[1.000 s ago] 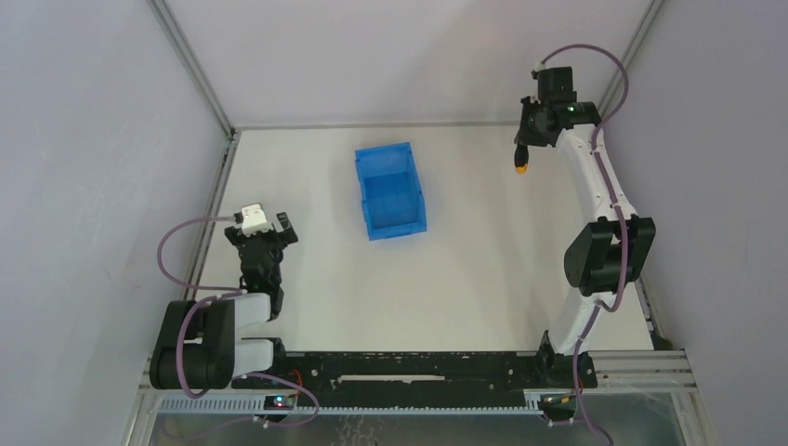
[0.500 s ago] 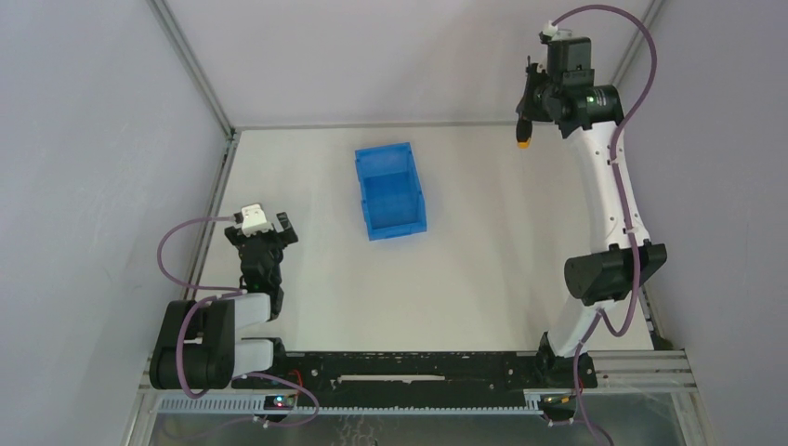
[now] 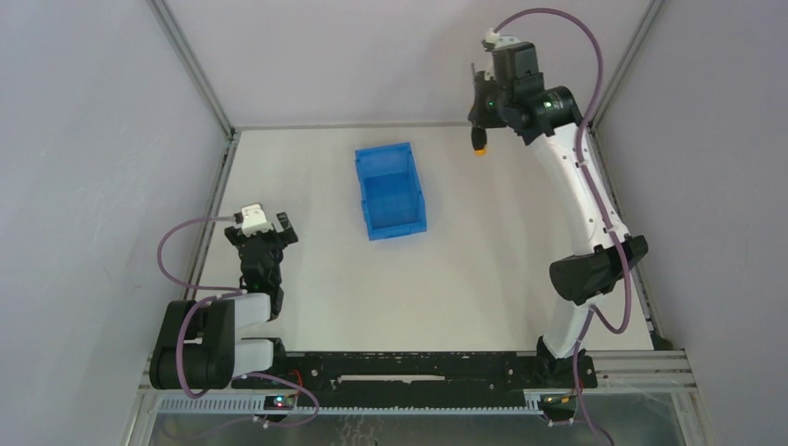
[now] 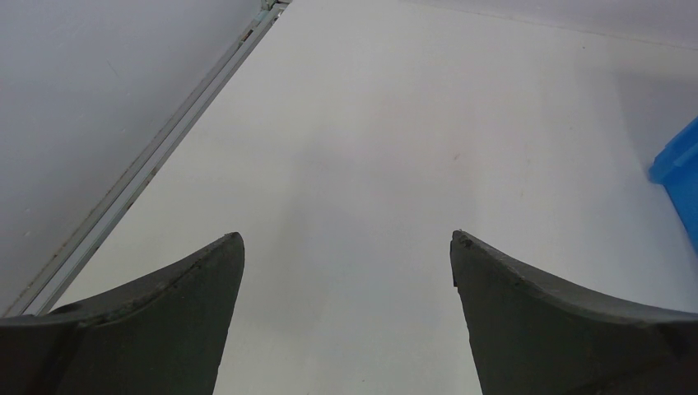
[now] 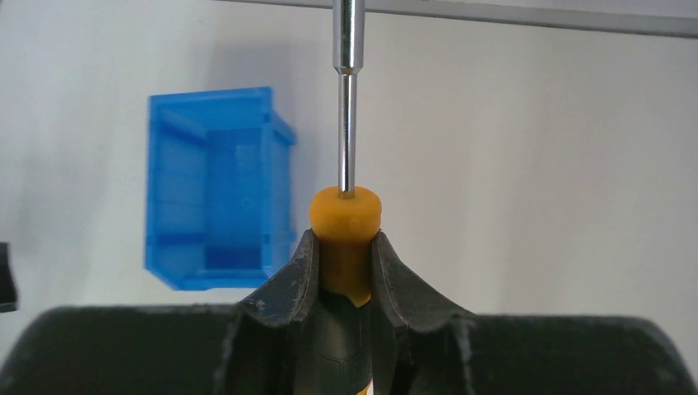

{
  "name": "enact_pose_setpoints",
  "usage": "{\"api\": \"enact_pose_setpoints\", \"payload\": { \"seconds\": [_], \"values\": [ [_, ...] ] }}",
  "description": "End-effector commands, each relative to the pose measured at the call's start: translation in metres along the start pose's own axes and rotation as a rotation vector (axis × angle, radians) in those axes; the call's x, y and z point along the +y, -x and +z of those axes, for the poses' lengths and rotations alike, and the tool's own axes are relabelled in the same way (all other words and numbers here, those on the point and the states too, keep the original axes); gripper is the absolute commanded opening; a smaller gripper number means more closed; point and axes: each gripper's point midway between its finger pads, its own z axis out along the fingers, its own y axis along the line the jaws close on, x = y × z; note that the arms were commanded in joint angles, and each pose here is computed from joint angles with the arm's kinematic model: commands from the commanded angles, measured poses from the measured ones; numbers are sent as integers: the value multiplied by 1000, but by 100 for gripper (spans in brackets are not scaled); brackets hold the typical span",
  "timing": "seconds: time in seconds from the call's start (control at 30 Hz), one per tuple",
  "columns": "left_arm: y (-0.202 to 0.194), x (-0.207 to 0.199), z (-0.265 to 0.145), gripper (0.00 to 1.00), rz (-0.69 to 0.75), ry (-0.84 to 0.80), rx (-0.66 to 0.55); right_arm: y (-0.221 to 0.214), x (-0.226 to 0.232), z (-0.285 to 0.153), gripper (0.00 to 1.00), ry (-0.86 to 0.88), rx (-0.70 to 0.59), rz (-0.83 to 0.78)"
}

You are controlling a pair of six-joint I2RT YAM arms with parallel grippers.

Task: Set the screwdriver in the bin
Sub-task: Place the screwdriver in the bin.

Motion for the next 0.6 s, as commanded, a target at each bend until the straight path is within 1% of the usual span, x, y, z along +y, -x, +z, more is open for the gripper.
{"api": "enact_pose_setpoints", "payload": {
  "seconds": [0.0, 0.23, 0.43, 0.57],
  "values": [
    [25, -2, 7, 100, 3, 6, -71, 24, 41, -7, 11, 75, -83, 32],
    [25, -2, 7, 100, 3, 7, -71, 28, 90, -7, 10, 167, -115, 36],
    [25, -2, 7, 100, 3, 5, -70, 23, 117, -4, 10, 215, -114, 29],
    [25, -2, 7, 100, 3, 6, -70, 13, 129, 2, 9, 229, -90, 18]
  ]
}}
